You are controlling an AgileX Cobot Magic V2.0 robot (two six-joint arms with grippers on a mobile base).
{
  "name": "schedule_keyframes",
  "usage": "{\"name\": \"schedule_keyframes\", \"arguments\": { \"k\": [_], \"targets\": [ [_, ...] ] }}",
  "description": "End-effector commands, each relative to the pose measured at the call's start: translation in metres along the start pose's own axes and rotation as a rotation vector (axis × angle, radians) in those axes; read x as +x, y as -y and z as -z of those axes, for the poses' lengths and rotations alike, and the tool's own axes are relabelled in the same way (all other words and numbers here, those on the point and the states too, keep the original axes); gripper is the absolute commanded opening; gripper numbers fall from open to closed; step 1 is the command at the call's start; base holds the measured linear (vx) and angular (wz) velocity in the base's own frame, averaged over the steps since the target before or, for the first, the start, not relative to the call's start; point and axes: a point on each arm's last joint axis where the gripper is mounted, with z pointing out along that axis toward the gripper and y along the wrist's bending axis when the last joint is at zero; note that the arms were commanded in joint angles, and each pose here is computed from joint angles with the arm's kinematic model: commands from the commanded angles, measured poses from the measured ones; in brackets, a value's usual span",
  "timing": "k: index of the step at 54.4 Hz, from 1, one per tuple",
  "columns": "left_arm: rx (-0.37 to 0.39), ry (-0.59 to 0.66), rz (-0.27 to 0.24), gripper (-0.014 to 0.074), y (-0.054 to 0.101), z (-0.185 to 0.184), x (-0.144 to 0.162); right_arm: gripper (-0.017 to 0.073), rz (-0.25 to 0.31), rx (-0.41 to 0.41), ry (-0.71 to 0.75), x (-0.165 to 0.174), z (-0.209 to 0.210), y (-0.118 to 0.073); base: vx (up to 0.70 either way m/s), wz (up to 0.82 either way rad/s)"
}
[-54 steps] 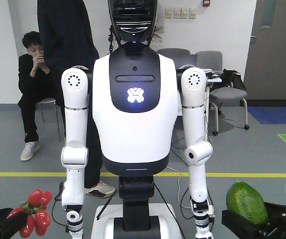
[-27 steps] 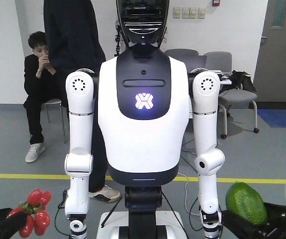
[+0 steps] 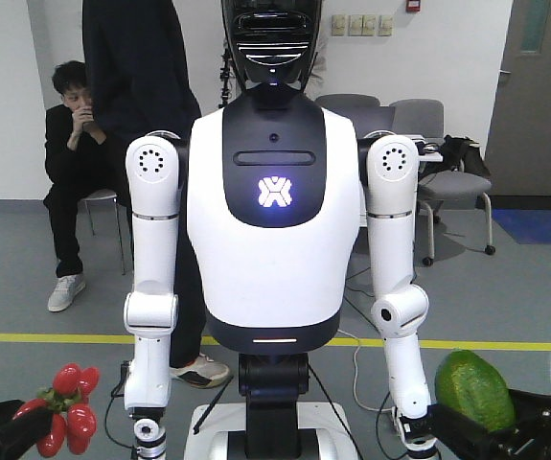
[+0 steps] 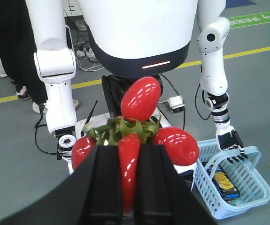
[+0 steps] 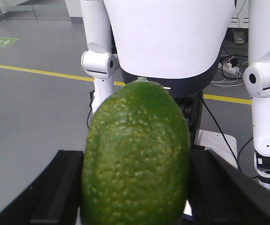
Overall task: Pick snacks and fruit into basket
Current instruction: 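Approach the basket robot, holding chili and lime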
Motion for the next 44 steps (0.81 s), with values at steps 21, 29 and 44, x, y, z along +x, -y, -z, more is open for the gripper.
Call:
{"name": "schedule_keyframes", "arguments": {
  "k": [21, 29, 44],
  "targets": [
    [-0.028, 0.114, 0.017, 0.0000, -0.0019, 0.0054, -0.0174, -0.0008, 0.001, 0.003, 0.049, -0.0125, 0.0051, -0.0013, 0.00, 0.00],
    [-0.028, 0.114, 0.017, 0.0000, -0.0019, 0.0054, -0.0174, -0.0008, 0.001, 0.003, 0.049, -0.0125, 0.0051, -0.0013, 0.00, 0.00],
    [-0.028, 0.114, 0.017, 0.0000, -0.0019, 0.0054, -0.0174, -0.0008, 0.001, 0.003, 0.049, -0.0125, 0.0051, -0.0013, 0.00, 0.00]
  ]
}}
